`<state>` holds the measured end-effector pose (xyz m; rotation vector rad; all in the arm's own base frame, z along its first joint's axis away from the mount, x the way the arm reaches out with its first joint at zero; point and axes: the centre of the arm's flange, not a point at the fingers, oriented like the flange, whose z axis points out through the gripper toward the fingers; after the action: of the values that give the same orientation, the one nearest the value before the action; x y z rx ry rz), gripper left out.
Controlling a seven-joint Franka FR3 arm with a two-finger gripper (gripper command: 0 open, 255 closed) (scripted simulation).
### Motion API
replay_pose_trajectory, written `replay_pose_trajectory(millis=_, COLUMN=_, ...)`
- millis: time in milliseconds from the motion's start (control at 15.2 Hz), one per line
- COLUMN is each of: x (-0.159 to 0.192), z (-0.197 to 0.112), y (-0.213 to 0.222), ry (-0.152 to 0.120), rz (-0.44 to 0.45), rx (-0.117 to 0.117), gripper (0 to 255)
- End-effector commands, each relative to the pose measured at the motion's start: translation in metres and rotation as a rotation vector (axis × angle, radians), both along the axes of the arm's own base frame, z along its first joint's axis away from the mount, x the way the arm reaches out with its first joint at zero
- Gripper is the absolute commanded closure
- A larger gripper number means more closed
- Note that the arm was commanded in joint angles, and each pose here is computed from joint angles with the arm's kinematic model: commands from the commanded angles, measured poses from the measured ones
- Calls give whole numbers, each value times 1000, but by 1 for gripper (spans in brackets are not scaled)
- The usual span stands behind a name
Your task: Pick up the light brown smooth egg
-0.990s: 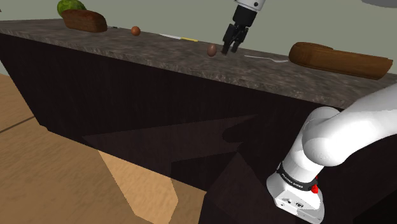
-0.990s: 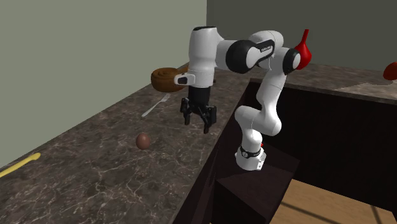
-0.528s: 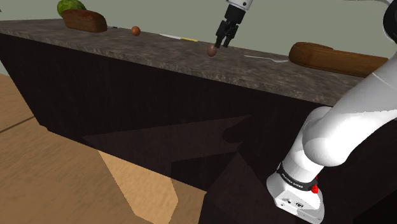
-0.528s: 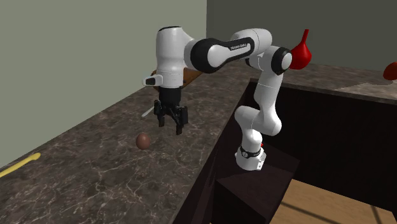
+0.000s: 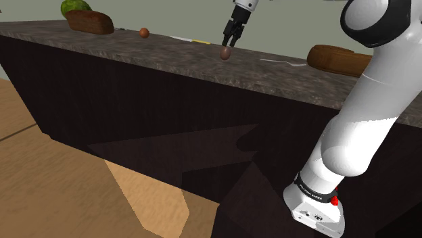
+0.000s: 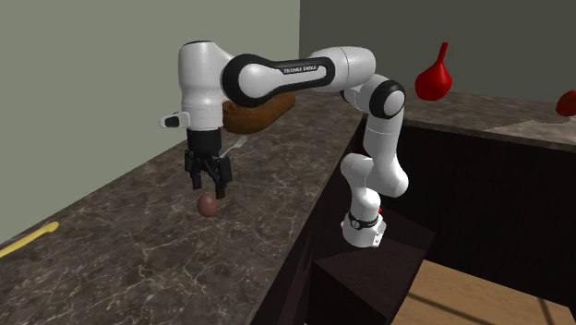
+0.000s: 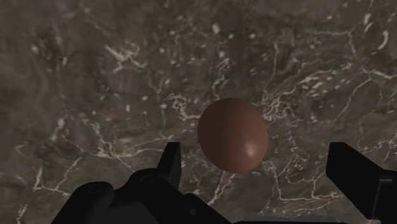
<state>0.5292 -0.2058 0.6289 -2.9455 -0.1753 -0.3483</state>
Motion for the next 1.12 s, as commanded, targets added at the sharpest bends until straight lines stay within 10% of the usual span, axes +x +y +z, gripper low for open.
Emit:
replay_pose_trajectory(millis=0, x=4, z=-7, y=-3, ry=-2, rz=4, rx=2, gripper=0)
replay_pose_trajectory(millis=462, x=4, z=-37, y=-3, ry=-2, rz=4, rx=2, gripper=0)
replay_pose_trajectory(millis=528, x=4, z=-37, y=-3, ry=-2, rz=4, rx=2, gripper=255)
replay_pose_trajectory(millis=1056, x=5, z=-36, y=-3, ry=-2, rz=4, rx=2, gripper=255)
